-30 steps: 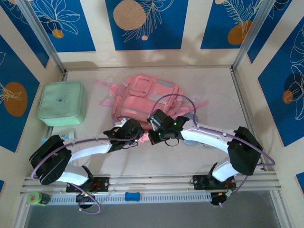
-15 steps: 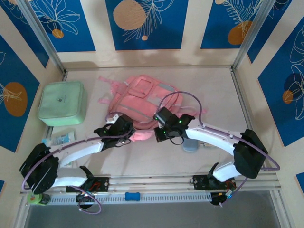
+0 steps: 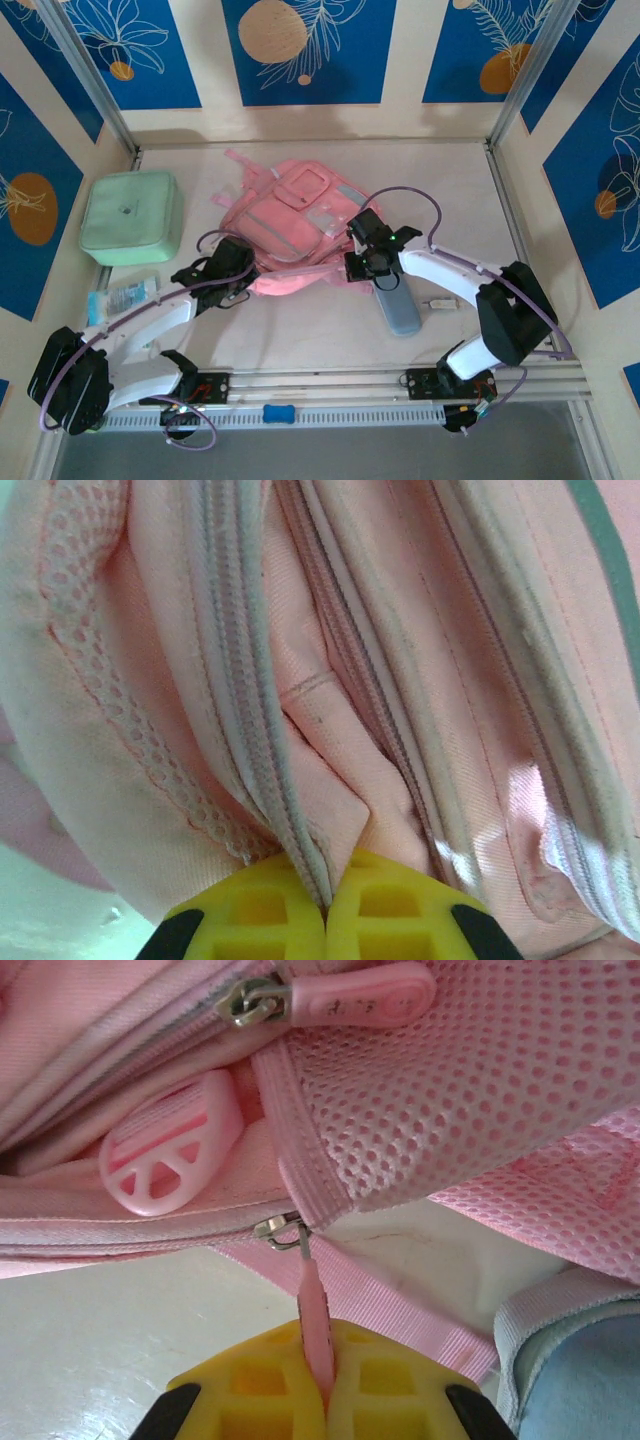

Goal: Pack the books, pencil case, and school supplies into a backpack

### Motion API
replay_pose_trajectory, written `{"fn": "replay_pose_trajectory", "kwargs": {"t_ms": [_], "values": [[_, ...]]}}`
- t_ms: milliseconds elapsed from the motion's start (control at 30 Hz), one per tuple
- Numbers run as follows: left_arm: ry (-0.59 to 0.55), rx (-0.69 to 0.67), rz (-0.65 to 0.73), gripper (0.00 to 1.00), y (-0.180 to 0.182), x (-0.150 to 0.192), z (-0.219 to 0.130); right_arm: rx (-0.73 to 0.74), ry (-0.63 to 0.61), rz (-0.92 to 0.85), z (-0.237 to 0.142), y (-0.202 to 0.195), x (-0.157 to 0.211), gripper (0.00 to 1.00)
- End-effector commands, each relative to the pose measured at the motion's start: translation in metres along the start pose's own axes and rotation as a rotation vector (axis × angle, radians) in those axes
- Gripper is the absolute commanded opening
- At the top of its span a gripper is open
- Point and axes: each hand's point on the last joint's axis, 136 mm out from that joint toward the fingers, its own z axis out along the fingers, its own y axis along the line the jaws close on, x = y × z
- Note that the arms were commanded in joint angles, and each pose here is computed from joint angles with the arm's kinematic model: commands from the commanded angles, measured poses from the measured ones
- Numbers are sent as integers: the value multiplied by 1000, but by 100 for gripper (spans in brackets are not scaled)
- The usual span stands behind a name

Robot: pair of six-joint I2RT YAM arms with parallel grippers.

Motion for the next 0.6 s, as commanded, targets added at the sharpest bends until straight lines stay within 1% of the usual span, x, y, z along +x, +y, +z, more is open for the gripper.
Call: {"fn": "replay_pose_trajectory", "kwargs": {"t_ms": [0, 33, 67, 133, 200, 233, 300, 333, 400, 467, 567], "values": [[-58, -139, 80, 0, 29, -16, -4, 29, -11, 12, -10, -3, -6, 0], [-50, -123, 89, 0, 25, -16, -4, 8, -13, 10, -13, 2, -6, 0], [-47, -114, 94, 5, 22, -16, -5, -18, -15, 2, -15, 7, -7, 3], [-32, -80, 110, 20, 12, -17, -9, -72, -15, -12, -23, 17, -7, 15], [-36, -64, 123, 35, 8, -19, -16, -94, -25, -15, -32, 21, -8, 25], [-45, -68, 127, 38, 9, -22, -21, -107, -35, -15, -39, 23, -8, 30], [-59, -39, 145, 42, 6, -25, -32, -143, -52, -2, -50, 26, -9, 37], [-54, 13, 165, 44, -3, -25, -36, -173, -57, 10, -55, 28, -10, 41], [-43, 59, 182, 48, -12, -22, -46, -227, -53, 62, -63, 29, -13, 46], [-33, 119, 202, 50, -28, -15, -52, -283, -45, 149, -66, 28, -19, 48], [-24, 136, 259, 52, -47, -6, -59, -372, -26, 299, -62, 27, -35, 49]]}}
